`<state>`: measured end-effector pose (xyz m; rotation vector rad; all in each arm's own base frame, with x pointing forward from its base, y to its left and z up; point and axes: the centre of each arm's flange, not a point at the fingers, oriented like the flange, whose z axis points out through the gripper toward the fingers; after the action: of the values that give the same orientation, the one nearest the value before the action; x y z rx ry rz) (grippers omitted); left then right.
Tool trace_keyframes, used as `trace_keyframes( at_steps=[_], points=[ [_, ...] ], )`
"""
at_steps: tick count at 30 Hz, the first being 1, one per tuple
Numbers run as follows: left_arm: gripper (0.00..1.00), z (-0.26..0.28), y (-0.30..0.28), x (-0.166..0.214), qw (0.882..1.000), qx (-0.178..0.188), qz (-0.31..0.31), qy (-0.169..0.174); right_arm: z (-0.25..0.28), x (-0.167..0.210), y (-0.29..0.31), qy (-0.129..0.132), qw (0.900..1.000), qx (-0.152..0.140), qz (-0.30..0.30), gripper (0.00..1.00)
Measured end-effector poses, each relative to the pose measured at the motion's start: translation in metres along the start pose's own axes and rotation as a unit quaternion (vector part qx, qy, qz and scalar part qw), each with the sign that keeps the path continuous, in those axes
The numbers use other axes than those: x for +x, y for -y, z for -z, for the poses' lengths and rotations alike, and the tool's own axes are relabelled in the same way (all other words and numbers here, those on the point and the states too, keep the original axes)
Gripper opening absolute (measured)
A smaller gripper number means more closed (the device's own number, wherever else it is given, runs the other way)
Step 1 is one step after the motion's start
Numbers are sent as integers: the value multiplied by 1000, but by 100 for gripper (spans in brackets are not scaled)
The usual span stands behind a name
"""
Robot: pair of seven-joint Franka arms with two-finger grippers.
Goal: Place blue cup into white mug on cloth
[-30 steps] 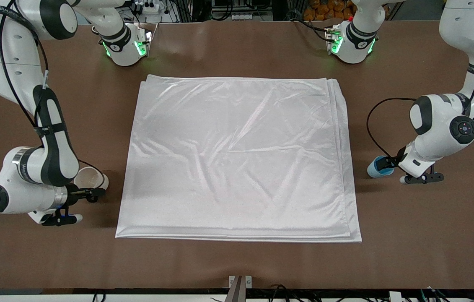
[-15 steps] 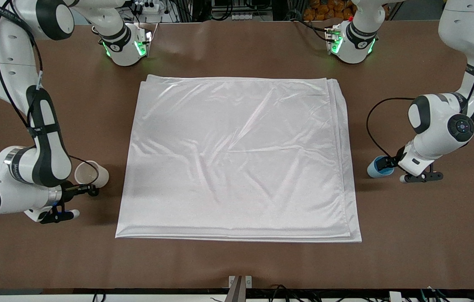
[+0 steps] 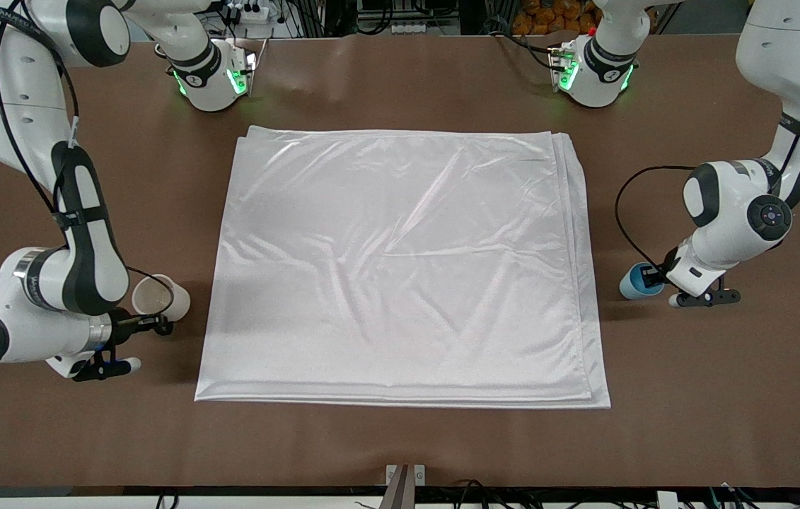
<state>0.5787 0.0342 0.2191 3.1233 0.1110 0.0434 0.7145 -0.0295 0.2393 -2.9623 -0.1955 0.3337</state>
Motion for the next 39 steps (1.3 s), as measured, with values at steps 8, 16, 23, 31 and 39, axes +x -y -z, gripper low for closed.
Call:
trace_keyframes(
  at_steps=[8,16,23,31,39],
  points=[
    [4,-1,0,0,1000,0,-1,-1,20,15,57,-20,999,-9,-29,19],
    [4,5,0,4,999,0,-33,-12,23,16,137,-1,995,-14,-97,19],
    [4,30,-2,12,998,2,-44,-35,25,13,213,7,987,6,-162,19],
    [4,65,-14,18,996,2,-64,-56,21,8,261,16,974,24,-226,19],
    [4,109,-39,28,996,-3,-81,-35,18,4,323,-12,956,32,-293,19]
  ],
)
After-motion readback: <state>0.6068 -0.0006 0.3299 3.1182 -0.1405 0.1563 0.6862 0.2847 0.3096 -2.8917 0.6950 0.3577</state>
